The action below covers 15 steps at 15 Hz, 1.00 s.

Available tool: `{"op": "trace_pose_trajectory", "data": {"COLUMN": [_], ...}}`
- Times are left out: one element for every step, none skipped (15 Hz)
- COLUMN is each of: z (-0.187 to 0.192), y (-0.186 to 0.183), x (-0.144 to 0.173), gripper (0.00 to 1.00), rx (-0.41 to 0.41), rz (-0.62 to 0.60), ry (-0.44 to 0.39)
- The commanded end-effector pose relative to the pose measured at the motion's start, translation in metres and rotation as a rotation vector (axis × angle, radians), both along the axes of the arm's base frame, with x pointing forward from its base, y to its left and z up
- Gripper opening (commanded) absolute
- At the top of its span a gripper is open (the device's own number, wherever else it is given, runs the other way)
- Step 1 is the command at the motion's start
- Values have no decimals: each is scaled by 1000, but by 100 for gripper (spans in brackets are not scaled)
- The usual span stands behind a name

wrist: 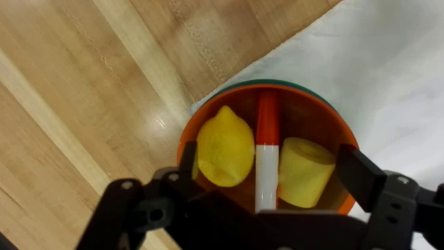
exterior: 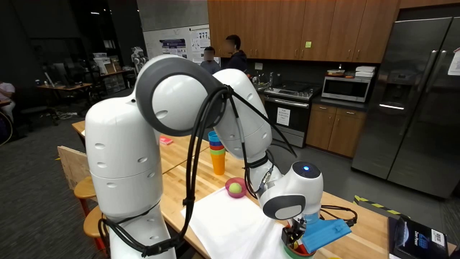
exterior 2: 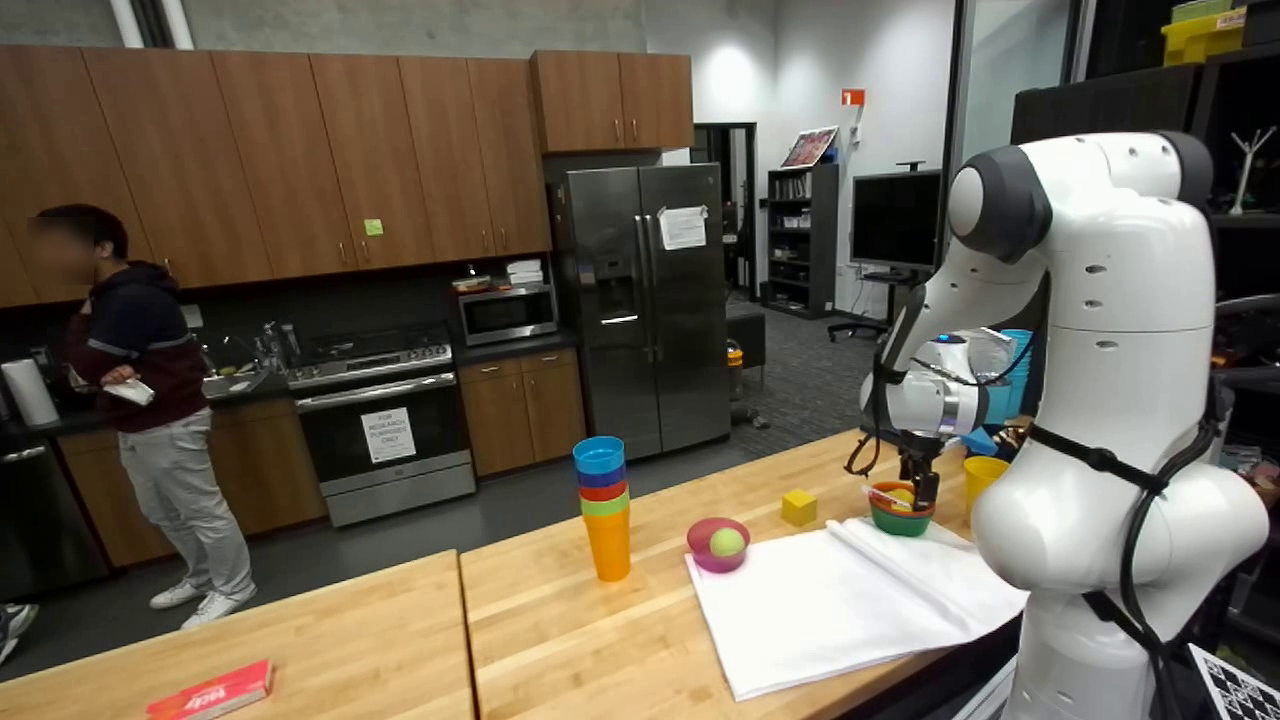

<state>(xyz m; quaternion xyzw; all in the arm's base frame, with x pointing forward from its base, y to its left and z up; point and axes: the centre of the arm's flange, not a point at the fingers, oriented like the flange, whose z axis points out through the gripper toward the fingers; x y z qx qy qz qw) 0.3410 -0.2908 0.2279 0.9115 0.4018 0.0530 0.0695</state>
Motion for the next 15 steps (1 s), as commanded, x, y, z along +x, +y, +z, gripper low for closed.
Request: {"op": "trace_pose_trajectory", "data": {"z": [-31, -32, -37, -41, -14, -15, -15, -15, -15, -15, -15, -15, -15, -15, -15], "y": [33, 40, 54, 68, 56, 69, 79, 81, 80, 79, 78, 78, 77, 77, 77], "x": [62, 71, 88, 108, 67, 86, 99, 104, 104, 104, 103, 103, 103, 103, 103], "gripper": [100, 100, 100, 100, 100, 100, 100, 100, 100, 100, 100, 100, 100, 100, 100], "rx": [-12, -14, -17, -17, -14, -18, -17, -16, -16, -17, -17, -17, -17, -17, -17], "rz": [14, 16, 24, 40, 39, 51, 59, 61, 59, 56, 54, 53, 53, 53, 53], "ry": [-45, -60, -77, -85, -81, -103, -116, -120, -121, -121, -121, -121, -121, -121, -121]}}
